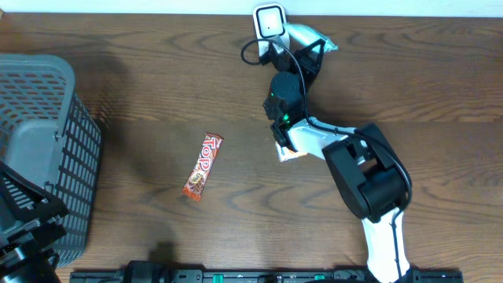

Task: Scan the item barcode
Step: 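Hold wipes pack barcode under the white scanner with right gripper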

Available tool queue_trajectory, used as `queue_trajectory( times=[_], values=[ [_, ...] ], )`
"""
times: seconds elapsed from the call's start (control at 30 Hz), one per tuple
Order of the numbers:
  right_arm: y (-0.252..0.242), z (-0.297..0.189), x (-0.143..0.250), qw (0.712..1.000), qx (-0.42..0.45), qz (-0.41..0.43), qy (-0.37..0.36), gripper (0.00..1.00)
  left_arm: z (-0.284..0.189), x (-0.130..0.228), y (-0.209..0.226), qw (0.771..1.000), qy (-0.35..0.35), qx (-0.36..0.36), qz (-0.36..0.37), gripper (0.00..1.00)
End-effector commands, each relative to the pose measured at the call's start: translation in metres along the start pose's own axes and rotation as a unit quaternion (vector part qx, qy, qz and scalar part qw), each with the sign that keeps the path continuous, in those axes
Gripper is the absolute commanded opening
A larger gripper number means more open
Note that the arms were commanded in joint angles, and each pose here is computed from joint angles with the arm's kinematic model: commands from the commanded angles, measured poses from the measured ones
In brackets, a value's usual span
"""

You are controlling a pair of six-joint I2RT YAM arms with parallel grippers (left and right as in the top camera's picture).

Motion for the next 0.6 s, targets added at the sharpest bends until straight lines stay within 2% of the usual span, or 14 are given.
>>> queue_trajectory(
  times=[0.0, 0.27, 0.4, 0.57],
  values=[
    [-0.002, 0.009, -0.008, 0.998, 0.017, -0.041, -0.041, 0.01, -0.002, 0.0, 0.002, 1.0, 0.001, -0.005, -0.001, 0.9],
    [-0.004, 0.029, -0.025, 0.995, 0.039, -0.026, -0.083, 0.02, -0.002, 0.003, 0.003, 1.0, 0.008, -0.008, 0.003, 0.9],
    [0.009, 0.038, -0.039, 0.99, 0.041, -0.056, -0.119, 0.01, -0.002, 0.009, 0.005, 0.999, 0.026, -0.014, 0.014, 0.9],
    [0.024, 0.052, -0.054, 0.987, 0.052, -0.08, -0.127, 0.01, -0.003, 0.013, 0.007, 0.999, 0.038, -0.019, 0.022, 0.9]
  ],
)
Point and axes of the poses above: each gripper's point midway between its finger pads, its own z axis out along the fingers, its own y axis along the line the jaws close on, x = y × z, the point moved 9 cm from there along -z, back along the fingers, and after that the axes turned 11 degrees about -z, right-handed, at the moved point
